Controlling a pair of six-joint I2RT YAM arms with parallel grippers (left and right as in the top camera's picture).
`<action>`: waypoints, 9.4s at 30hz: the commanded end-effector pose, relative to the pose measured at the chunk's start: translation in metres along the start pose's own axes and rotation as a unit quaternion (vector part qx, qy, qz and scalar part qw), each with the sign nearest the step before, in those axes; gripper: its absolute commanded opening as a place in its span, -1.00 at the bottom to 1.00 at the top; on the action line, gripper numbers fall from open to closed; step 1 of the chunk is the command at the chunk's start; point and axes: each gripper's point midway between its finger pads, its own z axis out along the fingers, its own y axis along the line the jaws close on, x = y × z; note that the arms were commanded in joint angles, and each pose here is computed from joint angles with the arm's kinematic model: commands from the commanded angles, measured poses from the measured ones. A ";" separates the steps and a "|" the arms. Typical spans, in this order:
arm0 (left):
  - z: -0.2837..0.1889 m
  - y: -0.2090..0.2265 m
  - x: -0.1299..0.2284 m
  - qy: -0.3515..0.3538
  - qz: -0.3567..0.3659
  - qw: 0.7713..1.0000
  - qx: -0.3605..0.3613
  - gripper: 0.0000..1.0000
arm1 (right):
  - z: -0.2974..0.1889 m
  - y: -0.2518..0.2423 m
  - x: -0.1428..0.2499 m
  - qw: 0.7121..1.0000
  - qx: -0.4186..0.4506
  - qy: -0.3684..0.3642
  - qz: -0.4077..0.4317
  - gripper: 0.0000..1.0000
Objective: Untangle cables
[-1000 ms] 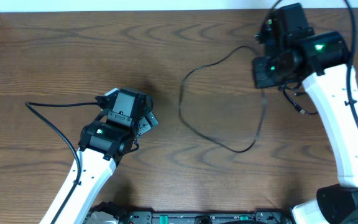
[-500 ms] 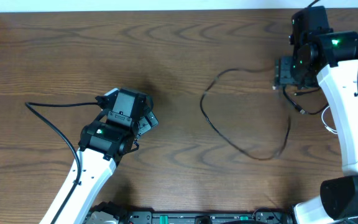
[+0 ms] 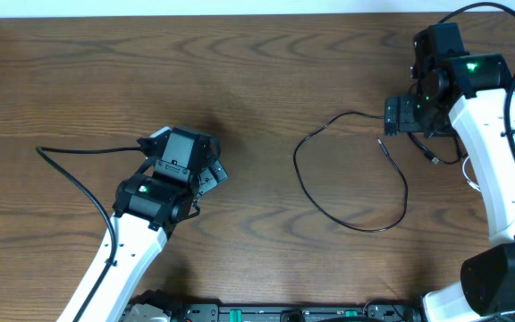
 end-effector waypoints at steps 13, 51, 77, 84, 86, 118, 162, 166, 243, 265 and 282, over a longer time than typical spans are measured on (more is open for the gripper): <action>-0.001 0.002 -0.005 -0.010 0.003 1.000 -0.008 0.96 | 0.007 -0.001 0.000 1.000 0.000 0.010 0.008 0.98; -0.001 0.002 -0.005 -0.010 0.003 1.000 -0.008 0.96 | -0.275 -0.080 0.156 0.881 -0.111 -0.453 0.078 0.99; -0.001 0.002 -0.005 -0.010 0.003 1.000 -0.007 0.96 | -0.190 -0.095 0.283 0.885 -0.109 -0.446 0.077 0.99; -0.001 0.002 -0.005 -0.010 0.003 1.000 -0.008 0.96 | -0.186 -0.095 0.285 0.861 -0.119 -0.488 0.084 0.98; -0.001 0.002 -0.005 -0.010 0.003 1.000 -0.007 0.96 | -0.194 -0.095 0.278 0.842 -0.126 -0.517 0.089 0.98; -0.001 0.002 -0.005 -0.010 0.003 1.000 -0.008 0.96 | -0.176 -0.035 0.109 0.638 -0.211 -0.732 0.109 0.99; -0.001 0.002 -0.005 -0.010 0.003 1.000 -0.008 0.96 | 0.000 -0.014 0.107 0.793 -0.150 -0.582 0.092 0.99; -0.001 0.002 -0.005 -0.010 0.003 1.000 -0.007 0.96 | 0.000 -0.018 0.107 0.794 -0.144 -0.583 0.098 0.99; -0.102 0.108 0.016 -0.210 -0.088 0.969 0.093 0.96 | 0.002 -0.031 0.105 0.794 -0.124 -0.584 0.114 0.98; -0.131 0.098 -0.028 -0.402 -0.156 0.876 0.218 0.96 | 0.002 -0.031 0.105 0.794 -0.124 -0.584 0.114 0.99; -0.136 0.065 -0.061 -0.513 -0.180 0.772 0.328 0.96 | 0.002 -0.031 0.105 0.794 -0.124 -0.584 0.114 0.98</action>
